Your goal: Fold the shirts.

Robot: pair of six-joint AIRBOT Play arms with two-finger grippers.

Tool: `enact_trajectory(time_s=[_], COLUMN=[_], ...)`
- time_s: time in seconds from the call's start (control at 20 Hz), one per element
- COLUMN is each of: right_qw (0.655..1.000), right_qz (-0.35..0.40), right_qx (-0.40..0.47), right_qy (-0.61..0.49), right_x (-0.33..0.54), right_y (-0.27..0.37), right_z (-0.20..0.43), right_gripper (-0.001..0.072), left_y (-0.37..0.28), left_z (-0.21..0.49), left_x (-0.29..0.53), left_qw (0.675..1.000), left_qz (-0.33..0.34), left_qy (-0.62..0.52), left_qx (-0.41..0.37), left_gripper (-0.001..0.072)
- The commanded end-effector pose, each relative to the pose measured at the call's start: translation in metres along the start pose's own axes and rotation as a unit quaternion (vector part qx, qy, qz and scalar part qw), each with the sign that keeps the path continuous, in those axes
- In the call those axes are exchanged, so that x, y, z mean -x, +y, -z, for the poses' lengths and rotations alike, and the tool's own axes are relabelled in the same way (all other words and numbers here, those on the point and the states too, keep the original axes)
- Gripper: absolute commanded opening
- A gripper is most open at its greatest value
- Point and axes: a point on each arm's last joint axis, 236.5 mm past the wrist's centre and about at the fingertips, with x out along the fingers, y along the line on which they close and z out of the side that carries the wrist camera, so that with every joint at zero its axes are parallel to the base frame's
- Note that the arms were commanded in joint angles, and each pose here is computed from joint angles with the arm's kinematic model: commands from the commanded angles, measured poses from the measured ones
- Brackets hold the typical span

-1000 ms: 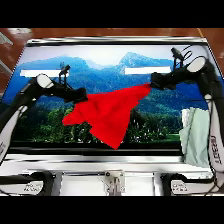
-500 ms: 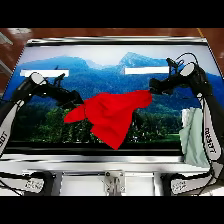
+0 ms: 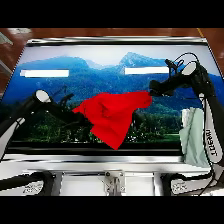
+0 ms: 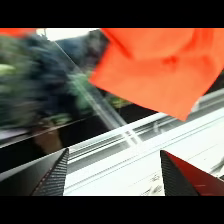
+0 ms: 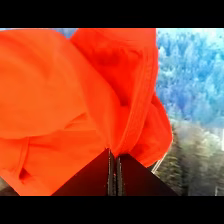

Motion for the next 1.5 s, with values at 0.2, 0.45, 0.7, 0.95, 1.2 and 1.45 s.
enact_trajectory(time_s=[0.2,0.45,0.7,0.95,1.2,1.45], right_qw=[1.0,1.0,1.0,1.0,1.0,1.0], right_qz=[-0.002,-0.002,-0.003,-0.004,-0.004,-0.004], right_qx=[0.0,0.001,0.0,-0.001,0.0,0.0], right_qy=[0.004,0.001,0.001,0.002,0.003,0.003], right_x=[0.0,0.0,0.0,0.0,0.0,0.0], right_y=[0.001,0.001,0.002,0.002,0.002,0.002], right_z=[0.002,0.001,0.001,0.001,0.002,0.001], right_gripper=[0.0057,0.0057,0.0057,0.0057,0.0057,0.0057], left_y=[-0.047,-0.056,-0.06,-0.053,-0.046,-0.041], left_z=[0.021,0.019,-0.004,-0.004,-0.003,-0.011], left_x=[-0.085,-0.113,-0.119,-0.13,-0.136,-0.131], left_qw=[0.999,0.999,0.995,0.993,0.993,0.992], left_qz=[0.039,0.039,0.039,0.032,0.027,0.028], left_qy=[-0.01,-0.02,-0.076,-0.07,-0.061,-0.07], left_qx=[-0.003,0.002,0.052,0.084,0.096,0.1], left_gripper=[0.0716,0.071,0.0581,0.037,0.0181,0.0038])
